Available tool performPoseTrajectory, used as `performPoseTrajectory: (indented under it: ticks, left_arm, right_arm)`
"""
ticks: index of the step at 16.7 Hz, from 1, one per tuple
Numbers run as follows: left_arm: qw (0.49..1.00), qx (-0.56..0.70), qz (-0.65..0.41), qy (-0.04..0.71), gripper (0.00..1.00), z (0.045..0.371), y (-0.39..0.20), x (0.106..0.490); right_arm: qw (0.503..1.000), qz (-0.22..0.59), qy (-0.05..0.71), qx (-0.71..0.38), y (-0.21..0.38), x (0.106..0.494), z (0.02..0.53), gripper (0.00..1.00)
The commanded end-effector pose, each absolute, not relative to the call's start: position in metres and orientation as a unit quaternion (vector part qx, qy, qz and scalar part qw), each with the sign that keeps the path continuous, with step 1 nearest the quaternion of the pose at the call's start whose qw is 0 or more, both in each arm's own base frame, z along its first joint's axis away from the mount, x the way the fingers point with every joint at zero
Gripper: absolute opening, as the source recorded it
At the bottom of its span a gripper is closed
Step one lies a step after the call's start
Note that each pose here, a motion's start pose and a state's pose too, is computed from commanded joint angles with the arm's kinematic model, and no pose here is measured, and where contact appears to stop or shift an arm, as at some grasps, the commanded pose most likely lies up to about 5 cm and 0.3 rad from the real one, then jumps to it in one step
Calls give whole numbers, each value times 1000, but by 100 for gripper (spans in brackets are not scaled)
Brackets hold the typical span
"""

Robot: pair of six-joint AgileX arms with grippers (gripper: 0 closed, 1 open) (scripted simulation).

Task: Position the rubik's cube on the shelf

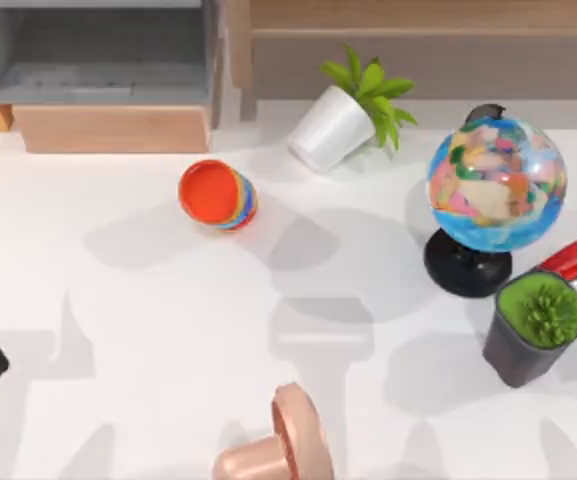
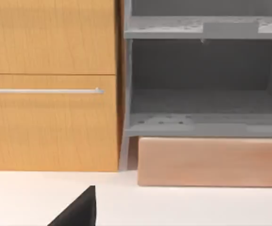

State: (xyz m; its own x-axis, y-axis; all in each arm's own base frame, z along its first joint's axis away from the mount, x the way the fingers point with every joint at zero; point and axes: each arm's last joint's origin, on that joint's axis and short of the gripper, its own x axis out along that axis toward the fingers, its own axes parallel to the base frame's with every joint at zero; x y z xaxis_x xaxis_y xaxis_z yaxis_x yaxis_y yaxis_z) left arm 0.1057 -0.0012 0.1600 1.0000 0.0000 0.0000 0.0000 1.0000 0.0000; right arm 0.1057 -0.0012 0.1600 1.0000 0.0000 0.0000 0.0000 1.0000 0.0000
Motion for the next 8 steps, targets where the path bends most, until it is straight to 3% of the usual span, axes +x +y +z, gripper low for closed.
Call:
performPoseTrajectory:
  ticks: [8]
  left_arm:
    - [998,61,-8,-3,100,187,0,116]
  right_arm:
    - [1000,0,0,0,-1,106,160,100]
